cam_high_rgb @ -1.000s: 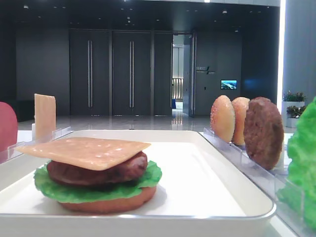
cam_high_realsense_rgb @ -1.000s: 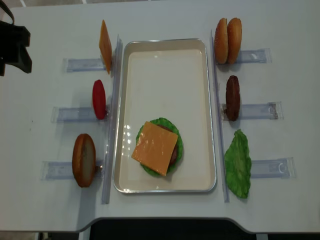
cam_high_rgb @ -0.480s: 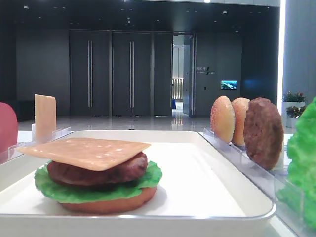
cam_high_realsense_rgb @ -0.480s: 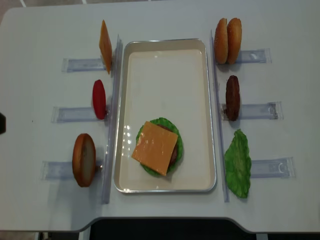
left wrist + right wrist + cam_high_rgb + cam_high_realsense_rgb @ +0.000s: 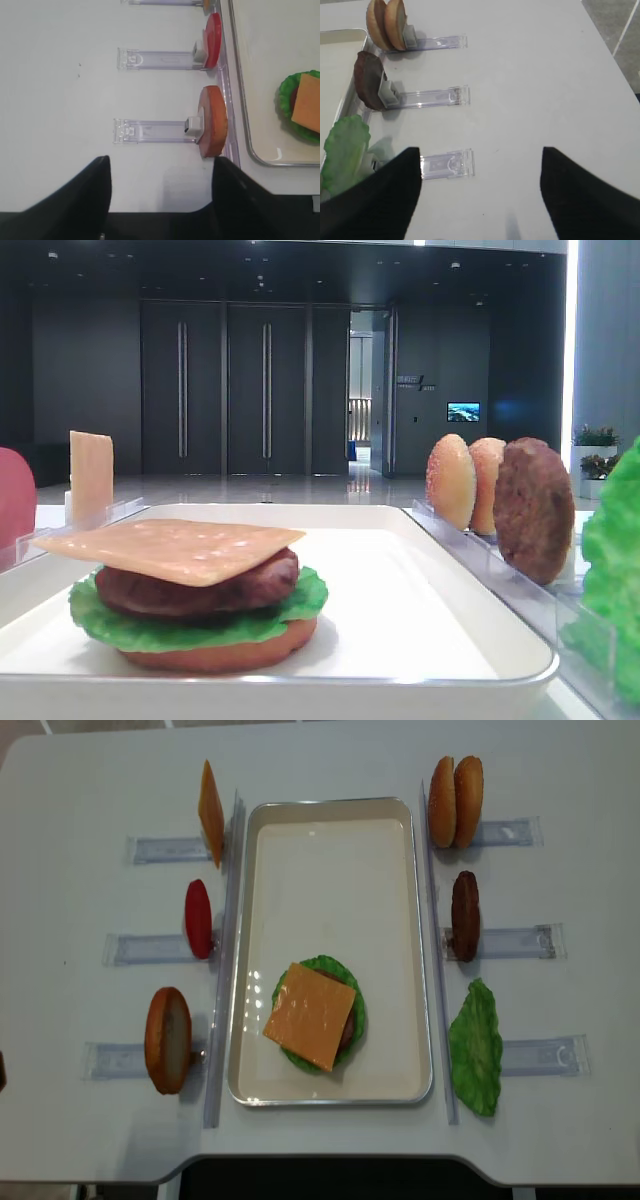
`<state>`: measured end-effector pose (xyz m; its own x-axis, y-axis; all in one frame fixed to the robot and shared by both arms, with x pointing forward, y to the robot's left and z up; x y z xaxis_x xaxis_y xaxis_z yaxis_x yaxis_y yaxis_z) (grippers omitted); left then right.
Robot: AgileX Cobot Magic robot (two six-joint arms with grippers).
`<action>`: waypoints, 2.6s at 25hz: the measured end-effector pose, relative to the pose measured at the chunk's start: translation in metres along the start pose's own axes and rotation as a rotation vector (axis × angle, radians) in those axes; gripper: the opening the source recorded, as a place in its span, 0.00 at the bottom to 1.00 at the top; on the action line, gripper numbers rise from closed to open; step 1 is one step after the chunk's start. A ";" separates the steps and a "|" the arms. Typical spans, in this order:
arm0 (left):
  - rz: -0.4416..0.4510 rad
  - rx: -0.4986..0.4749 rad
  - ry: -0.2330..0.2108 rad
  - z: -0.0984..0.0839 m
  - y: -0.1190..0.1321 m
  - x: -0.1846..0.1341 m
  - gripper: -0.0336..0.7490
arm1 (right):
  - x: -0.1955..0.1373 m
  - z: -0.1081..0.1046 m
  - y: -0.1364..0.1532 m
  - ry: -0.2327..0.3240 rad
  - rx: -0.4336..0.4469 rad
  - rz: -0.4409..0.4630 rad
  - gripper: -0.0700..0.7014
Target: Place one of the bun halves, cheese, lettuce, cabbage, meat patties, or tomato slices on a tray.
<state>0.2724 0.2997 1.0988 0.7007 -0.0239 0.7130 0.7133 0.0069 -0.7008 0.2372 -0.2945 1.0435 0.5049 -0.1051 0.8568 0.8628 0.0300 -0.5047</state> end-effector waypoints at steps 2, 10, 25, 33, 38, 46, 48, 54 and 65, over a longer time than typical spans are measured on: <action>-0.035 0.003 0.013 -0.001 -0.004 -0.011 0.66 | 0.000 0.000 0.000 0.000 0.000 0.000 0.71; -0.169 0.001 0.029 -0.005 -0.012 -0.049 0.61 | 0.000 0.000 0.000 0.000 0.000 0.000 0.71; -0.165 -0.124 0.097 -0.019 0.010 -0.074 0.59 | 0.000 0.000 0.000 0.000 0.000 0.000 0.71; -0.166 -0.144 0.144 -0.021 0.011 -0.075 0.59 | 0.000 0.000 0.000 0.000 0.000 0.000 0.71; -0.189 -0.157 0.185 -0.023 0.012 -0.073 0.58 | 0.000 0.000 0.000 0.000 0.000 0.000 0.71; -0.246 -0.055 0.164 -0.013 0.020 -0.067 0.55 | 0.000 0.000 0.000 0.000 0.000 0.000 0.71; -0.246 -0.036 0.136 -0.011 0.021 -0.067 0.55 | 0.000 0.000 0.000 0.000 0.000 0.000 0.71; -0.246 0.000 0.069 -0.006 0.021 -0.067 0.55 | 0.000 0.000 0.000 0.000 0.000 0.000 0.71; -0.248 0.001 0.061 -0.006 0.020 -0.067 0.54 | 0.000 0.000 0.000 0.000 0.000 0.000 0.71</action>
<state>0.2402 0.2954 1.0368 0.5021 -0.0852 0.8606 0.8635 -0.0053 -0.5044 0.2372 -0.2945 1.0435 0.5049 -0.1051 0.8568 0.8628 0.0300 -0.5047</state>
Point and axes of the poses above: a point on each arm's last joint axis where the gripper is mounted, y pointing out along that axis toward the gripper, z along the wrist's bending axis when the last joint is at zero, x = y × z, the point moved 1 cm from there along y, pointing out along that axis toward the gripper, and after that the axes turned 4 degrees about y, right-handed, at the moved point
